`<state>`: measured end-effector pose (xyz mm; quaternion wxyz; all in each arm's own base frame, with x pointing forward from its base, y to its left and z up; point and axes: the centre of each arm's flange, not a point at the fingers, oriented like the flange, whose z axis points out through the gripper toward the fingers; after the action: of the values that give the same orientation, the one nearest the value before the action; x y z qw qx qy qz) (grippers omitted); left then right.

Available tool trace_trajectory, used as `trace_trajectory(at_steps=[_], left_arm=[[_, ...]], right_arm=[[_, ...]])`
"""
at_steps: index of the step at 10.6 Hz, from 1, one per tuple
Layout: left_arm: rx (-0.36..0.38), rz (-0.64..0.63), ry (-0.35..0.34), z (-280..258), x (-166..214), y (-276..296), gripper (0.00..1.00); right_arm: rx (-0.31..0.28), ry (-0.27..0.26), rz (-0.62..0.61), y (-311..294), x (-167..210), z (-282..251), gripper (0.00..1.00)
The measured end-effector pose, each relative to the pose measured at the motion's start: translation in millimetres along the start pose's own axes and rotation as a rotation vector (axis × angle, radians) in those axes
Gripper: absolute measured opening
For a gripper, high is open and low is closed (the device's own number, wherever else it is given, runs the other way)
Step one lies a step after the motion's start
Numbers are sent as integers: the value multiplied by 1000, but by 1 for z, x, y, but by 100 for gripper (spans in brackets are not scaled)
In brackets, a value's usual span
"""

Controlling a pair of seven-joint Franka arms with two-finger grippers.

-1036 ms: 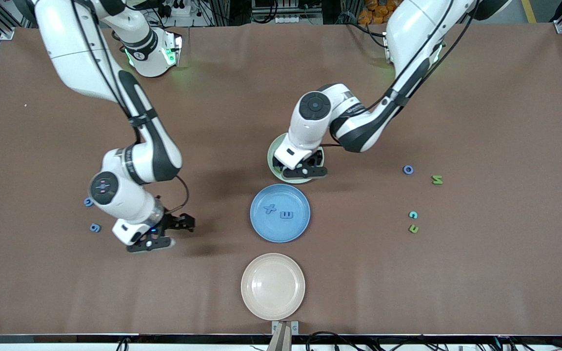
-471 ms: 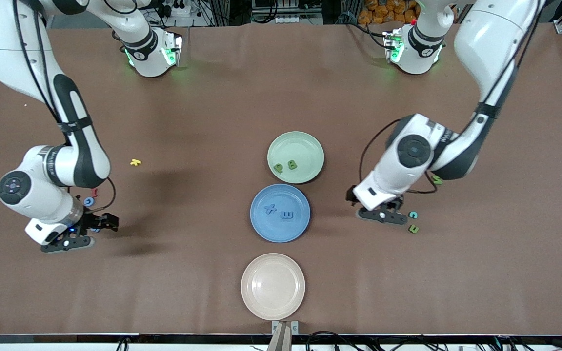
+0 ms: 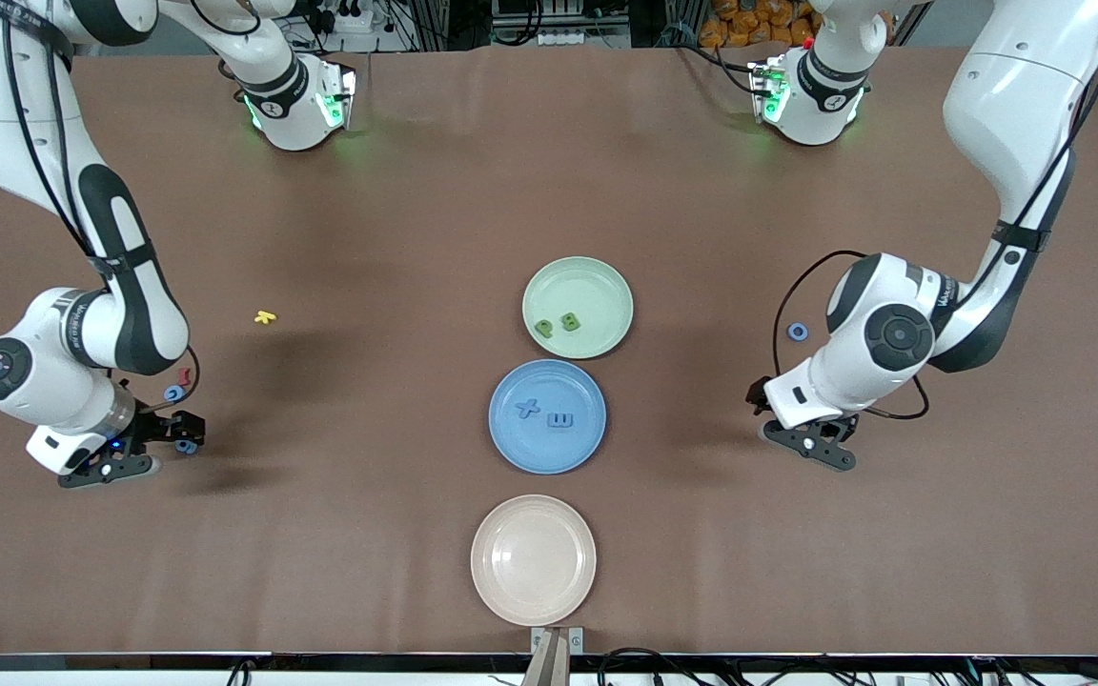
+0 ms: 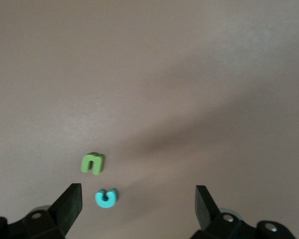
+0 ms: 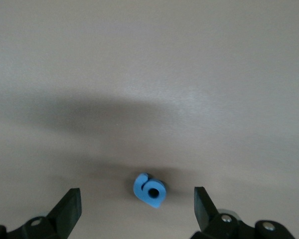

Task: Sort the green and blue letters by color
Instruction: 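Grasp the blue 6 with the right gripper while the left gripper reaches green n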

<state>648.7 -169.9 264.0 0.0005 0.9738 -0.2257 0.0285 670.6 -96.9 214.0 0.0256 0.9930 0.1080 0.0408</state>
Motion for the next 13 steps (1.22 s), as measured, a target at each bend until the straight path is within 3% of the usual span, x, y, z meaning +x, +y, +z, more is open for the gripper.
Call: trace_trajectory(at_steps=[4, 7, 10, 11, 13], left_arm=[[-1, 121, 13, 36, -16, -59, 94], [-14, 136, 6, 64, -21, -63, 74], [12, 158, 2, 70, -24, -69, 71], [11, 156, -1, 72, -25, -70, 70], [8, 155, -5, 75, -25, -70, 68]], right_arm=[[4, -4, -3, -5, -4, 28, 100], [4, -7, -1, -5, -7, 37, 100], [-1, -4, 12, 0, -17, 47, 98], [-2, -2, 15, 1, -18, 47, 93], [-2, 3, 16, 2, -16, 43, 65]])
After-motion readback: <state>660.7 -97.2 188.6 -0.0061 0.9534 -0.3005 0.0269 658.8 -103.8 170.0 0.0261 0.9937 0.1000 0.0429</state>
